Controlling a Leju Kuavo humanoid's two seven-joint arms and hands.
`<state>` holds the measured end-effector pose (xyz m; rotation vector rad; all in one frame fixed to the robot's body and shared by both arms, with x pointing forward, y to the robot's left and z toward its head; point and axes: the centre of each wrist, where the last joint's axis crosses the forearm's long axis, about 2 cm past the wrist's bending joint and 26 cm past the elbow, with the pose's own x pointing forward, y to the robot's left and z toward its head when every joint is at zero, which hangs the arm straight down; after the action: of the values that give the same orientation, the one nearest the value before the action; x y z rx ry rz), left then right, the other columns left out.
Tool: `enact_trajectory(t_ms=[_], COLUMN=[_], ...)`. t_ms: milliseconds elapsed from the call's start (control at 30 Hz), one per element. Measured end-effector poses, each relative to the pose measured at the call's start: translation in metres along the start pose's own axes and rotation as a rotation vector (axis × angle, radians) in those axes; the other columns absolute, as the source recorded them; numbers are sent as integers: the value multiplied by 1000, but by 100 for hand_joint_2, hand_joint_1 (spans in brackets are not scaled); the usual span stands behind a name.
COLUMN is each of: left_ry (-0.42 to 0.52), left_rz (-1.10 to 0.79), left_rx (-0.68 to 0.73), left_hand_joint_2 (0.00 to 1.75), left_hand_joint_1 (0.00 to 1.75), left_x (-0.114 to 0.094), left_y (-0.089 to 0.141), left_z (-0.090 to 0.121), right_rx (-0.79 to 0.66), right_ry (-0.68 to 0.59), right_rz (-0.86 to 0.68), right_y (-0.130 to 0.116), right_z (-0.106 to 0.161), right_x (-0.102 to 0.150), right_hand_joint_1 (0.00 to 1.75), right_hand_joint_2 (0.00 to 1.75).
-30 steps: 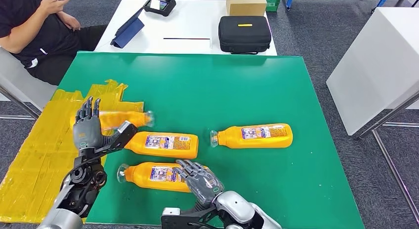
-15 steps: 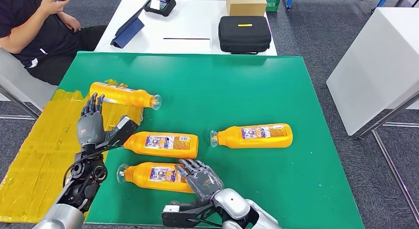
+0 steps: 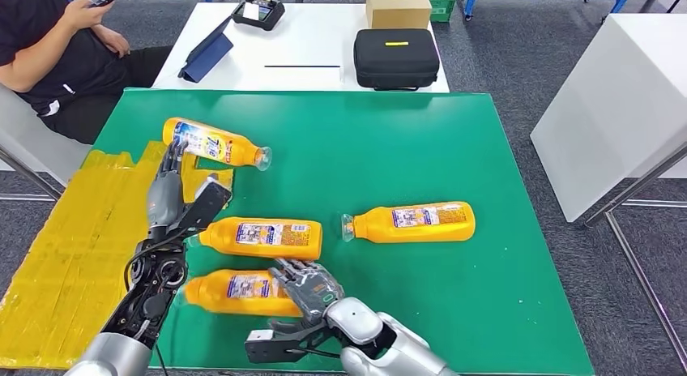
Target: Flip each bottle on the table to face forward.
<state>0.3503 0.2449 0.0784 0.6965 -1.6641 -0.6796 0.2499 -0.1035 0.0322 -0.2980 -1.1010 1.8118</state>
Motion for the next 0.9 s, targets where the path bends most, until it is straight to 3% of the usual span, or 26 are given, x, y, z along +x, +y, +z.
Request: enact_trajectory(t_ms=[233,567,733,900], left_ry=[-46,-50,-26,31], left_rz=[64,130,228,397], left_rx=[32,55,63,82], left_hand_joint_2=[0,0,0,0], left_hand_joint_1=[0,0,0,0], left_x=[14,16,14,4], left_y=[1,0,1,9], left_z=[-4,-4,-4,0], right_rx=[58,102,108,86], right_ry=[7,8,-56,-128], right_rz=[62,123,-48,-322], right_y=[-2,-7,-11,-12], right_z=[-12,-20,-19,-3], right_x=[4,3,-11,-54], right_hand_joint_1=[175,175,175,175], right_hand_joint_2=[175,175,175,175])
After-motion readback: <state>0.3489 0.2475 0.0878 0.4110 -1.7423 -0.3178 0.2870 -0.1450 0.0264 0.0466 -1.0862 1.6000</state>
